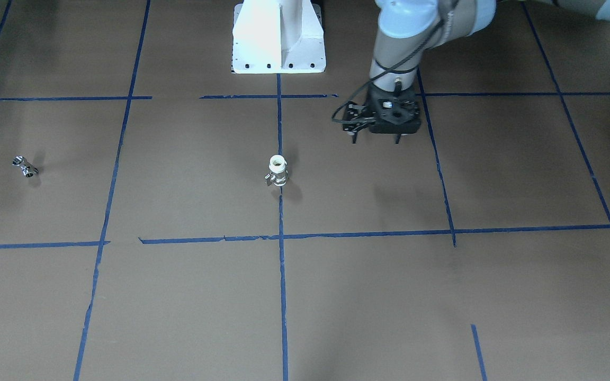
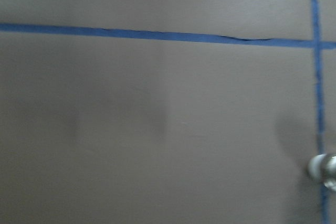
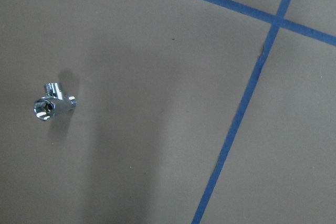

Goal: Assemble PPR valve and pipe with both arms
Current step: 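Set the pipe piece upright, open the left gripper and withdraw it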

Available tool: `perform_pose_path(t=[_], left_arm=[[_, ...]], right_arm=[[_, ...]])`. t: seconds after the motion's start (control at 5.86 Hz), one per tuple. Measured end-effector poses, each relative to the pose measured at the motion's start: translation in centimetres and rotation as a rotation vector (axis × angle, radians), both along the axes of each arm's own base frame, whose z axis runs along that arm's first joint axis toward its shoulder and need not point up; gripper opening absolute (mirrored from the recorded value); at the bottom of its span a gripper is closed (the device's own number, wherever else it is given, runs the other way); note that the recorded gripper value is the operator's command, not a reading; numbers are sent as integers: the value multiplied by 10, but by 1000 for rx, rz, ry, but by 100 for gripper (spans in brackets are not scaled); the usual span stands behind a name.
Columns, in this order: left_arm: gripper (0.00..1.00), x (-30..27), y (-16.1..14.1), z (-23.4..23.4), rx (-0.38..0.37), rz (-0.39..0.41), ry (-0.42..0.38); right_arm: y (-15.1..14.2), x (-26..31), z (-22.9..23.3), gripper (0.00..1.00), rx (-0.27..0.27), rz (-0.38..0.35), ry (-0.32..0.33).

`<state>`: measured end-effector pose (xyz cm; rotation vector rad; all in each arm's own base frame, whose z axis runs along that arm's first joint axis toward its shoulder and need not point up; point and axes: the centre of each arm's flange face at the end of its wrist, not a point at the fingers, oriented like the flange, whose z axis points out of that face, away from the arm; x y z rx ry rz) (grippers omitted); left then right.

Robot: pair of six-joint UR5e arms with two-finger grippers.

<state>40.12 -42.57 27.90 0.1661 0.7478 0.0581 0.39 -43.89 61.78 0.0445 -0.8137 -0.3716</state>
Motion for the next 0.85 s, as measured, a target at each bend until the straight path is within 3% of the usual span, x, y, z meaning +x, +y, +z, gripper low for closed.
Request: perform_pose_path(t=[0.51,0.85], left_arm=[[100,-195,-21,150,11,194,-83],[100,-324,-13,247,-58,186,-44]], right_arm=[[-20,-15,-25,100,53,-24,-8],[-41,-38,-58,100,90,-35,-14]])
